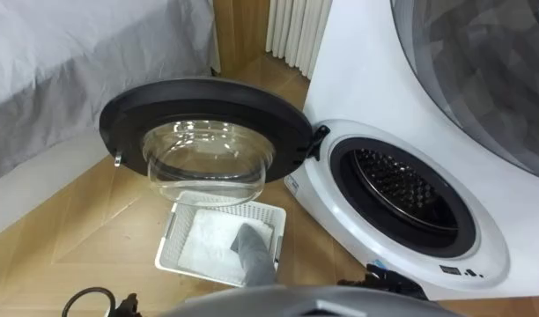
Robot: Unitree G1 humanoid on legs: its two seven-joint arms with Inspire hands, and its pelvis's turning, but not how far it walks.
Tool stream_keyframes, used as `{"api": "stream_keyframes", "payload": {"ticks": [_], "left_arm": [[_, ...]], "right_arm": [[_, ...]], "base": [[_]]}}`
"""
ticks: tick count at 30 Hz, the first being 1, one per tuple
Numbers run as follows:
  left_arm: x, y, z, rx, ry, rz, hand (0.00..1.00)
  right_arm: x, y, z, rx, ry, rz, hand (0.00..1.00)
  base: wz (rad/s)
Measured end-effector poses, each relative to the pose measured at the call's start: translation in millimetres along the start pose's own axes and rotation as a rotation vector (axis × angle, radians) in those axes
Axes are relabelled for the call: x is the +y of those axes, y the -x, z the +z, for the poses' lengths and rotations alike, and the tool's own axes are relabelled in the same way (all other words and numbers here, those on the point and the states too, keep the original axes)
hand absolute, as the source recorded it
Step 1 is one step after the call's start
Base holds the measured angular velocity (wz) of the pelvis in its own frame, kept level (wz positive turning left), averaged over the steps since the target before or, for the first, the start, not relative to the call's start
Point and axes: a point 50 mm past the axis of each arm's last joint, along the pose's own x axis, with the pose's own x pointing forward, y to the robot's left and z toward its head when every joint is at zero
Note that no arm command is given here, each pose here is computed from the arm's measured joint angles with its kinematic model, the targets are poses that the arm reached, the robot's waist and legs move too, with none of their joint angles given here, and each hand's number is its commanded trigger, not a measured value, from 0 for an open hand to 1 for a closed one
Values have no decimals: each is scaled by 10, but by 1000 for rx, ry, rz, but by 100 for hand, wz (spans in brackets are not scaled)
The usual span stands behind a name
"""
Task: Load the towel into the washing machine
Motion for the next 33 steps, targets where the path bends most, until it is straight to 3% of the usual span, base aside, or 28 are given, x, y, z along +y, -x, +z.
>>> {"api": "stream_keyframes", "payload": {"ticks": [13, 22, 33], "left_arm": [[7, -14, 205, -95, -48, 3, 0], [170, -9, 933, -336, -82, 91, 0], [103, 219, 1976, -667, -378, 127, 0]], "right_arm": [[9, -11, 69, -28, 38, -13, 0], [73, -72, 434, -68, 183, 6, 0], [351, -93, 1190, -243, 433, 39, 0]], "base": [[7], [0], [-9]]}}
